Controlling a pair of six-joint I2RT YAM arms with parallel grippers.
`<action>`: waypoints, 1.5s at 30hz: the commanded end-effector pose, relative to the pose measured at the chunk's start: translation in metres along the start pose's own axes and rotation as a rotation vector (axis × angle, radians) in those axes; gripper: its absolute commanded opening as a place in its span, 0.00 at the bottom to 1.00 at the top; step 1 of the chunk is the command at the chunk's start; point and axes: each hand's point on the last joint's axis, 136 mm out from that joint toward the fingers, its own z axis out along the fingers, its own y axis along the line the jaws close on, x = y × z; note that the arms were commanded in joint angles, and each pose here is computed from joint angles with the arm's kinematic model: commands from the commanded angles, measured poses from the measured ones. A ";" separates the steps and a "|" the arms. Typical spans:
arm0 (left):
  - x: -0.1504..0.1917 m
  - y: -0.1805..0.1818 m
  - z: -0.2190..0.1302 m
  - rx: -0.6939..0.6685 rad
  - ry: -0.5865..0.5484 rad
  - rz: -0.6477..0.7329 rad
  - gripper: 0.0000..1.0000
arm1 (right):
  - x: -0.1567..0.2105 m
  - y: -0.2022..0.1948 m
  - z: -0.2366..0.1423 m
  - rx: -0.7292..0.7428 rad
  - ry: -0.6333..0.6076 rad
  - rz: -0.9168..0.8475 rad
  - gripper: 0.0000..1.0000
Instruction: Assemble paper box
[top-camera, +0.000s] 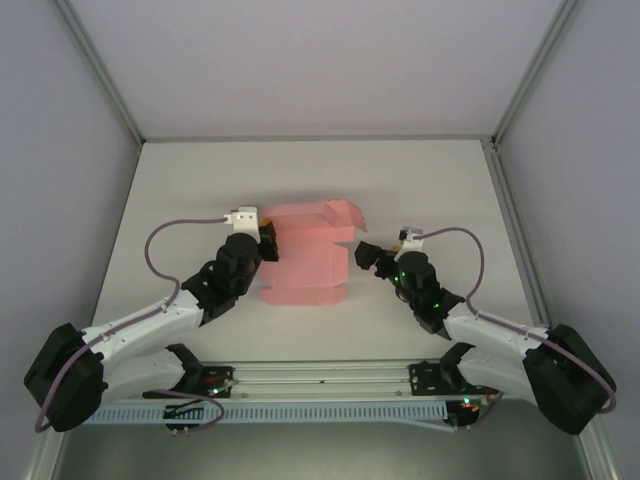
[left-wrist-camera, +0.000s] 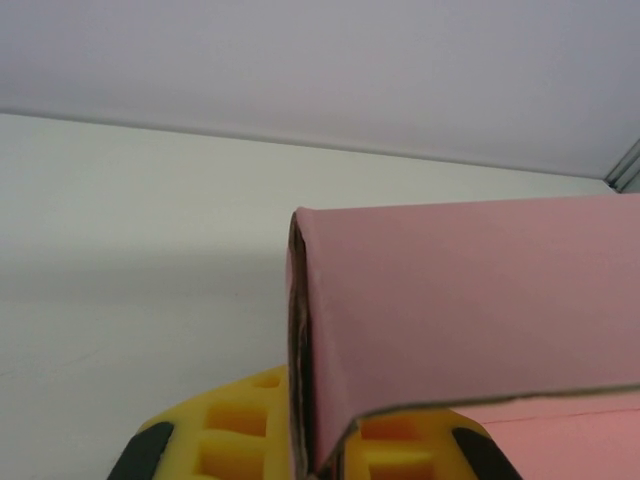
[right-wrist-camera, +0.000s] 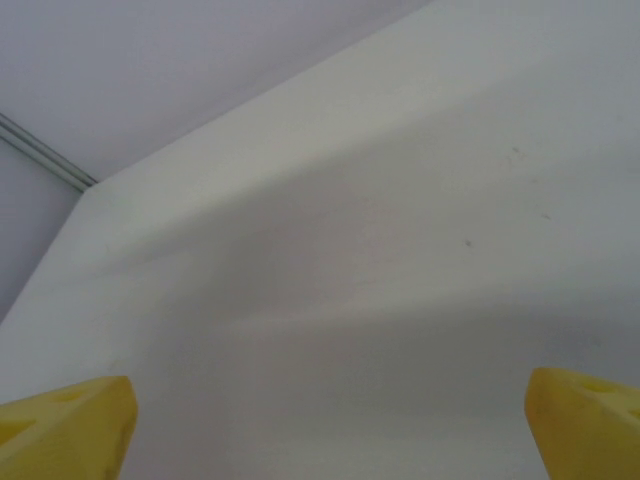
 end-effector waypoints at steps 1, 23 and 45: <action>-0.013 -0.004 -0.003 0.016 -0.023 -0.028 0.00 | -0.029 0.039 0.008 -0.129 -0.063 -0.037 1.00; -0.007 -0.010 0.001 0.048 -0.008 -0.005 0.00 | -0.032 0.048 0.032 -0.005 0.121 -0.395 1.00; -0.001 -0.019 0.007 0.083 0.012 -0.006 0.00 | -0.035 0.082 0.035 -0.132 0.123 -0.554 1.00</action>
